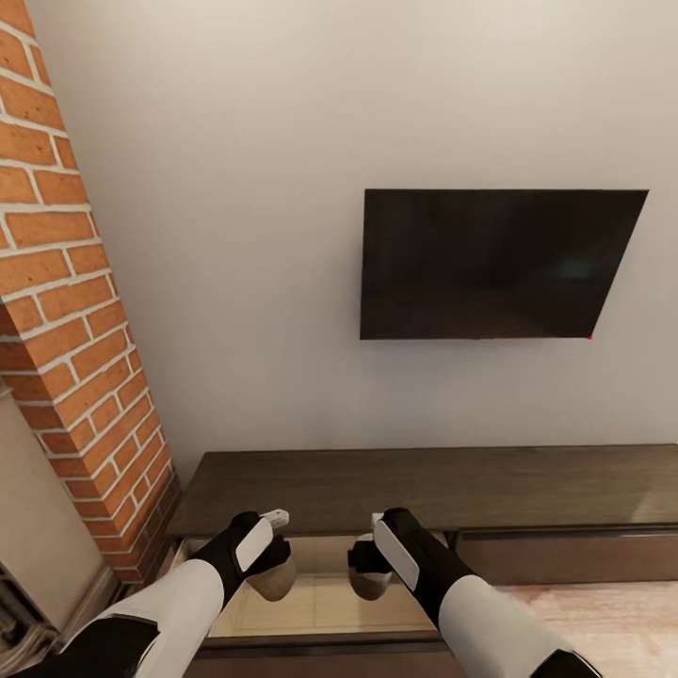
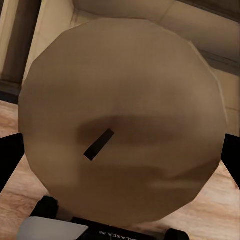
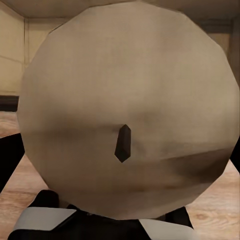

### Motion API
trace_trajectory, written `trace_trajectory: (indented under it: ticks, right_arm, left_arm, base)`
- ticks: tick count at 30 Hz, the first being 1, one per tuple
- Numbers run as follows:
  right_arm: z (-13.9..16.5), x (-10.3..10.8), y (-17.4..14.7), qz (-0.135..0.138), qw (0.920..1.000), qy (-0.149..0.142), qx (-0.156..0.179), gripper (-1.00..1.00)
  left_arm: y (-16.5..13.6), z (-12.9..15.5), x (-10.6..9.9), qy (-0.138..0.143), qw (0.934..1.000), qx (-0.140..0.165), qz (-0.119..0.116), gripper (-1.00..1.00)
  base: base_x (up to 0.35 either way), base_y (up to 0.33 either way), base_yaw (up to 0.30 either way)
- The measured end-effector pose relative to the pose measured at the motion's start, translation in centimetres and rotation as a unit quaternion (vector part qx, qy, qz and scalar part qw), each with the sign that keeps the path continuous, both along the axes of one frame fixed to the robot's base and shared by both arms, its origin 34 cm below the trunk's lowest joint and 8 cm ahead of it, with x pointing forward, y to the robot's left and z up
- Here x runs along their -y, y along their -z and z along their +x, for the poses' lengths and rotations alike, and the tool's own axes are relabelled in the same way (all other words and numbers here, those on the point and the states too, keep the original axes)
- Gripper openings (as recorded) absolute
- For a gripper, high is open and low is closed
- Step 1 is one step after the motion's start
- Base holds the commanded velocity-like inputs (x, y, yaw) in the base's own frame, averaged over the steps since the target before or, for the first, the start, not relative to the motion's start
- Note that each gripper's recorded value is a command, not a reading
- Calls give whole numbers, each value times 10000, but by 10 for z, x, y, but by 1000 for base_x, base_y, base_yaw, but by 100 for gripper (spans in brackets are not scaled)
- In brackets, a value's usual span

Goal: Place each of the two pumpkins and all three candles from the living room inside a cabinet in the living room (use any cabinet), then make sure every cabinet is closed, and position the cauldron so it is next to a table in the living room.

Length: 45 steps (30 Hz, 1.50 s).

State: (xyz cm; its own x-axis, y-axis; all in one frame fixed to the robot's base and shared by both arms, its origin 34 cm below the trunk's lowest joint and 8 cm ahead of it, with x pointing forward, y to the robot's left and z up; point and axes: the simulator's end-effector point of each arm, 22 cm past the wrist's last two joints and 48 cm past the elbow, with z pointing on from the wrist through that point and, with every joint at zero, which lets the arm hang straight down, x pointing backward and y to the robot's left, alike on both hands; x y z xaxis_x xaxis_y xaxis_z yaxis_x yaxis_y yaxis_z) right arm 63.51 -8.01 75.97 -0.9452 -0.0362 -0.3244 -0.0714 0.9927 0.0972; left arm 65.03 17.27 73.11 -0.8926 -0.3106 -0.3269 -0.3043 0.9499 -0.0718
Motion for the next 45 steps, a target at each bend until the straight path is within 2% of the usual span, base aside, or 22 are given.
trace_trajectory:
  ticks: [3,5,9,24,28,30,45]
  right_arm:
    - [4,0,3,4,10000,25,75,-100]
    - [8,0,4,19,9998,68,166,-100]
    - [12,0,8,35,9996,116,261,-100]
    - [14,1,29,34,9995,124,277,-100]
    - [15,1,35,33,9995,123,282,-100]
    - [15,1,38,34,9995,125,285,-100]
    - [17,0,60,29,9994,122,332,-100]
  left_arm:
    - [3,7,-1,-120,9997,197,30,-100]
    - [9,3,5,-143,9997,180,0,-100]
    - [16,1,11,-36,9997,205,89,-100]
    - [36,6,6,-57,9993,317,181,-100]
    - [42,3,-7,-110,9984,250,490,-100]
    - [44,3,-10,-151,9982,232,538,-100]
    - [67,3,-11,-167,9980,236,564,-100]
  base:
    - [0,0,0]
    - [0,0,0]
    - [0,0,0]
    - [0,0,0]
    - [0,0,0]
    - [0,0,0]
    - [0,0,0]
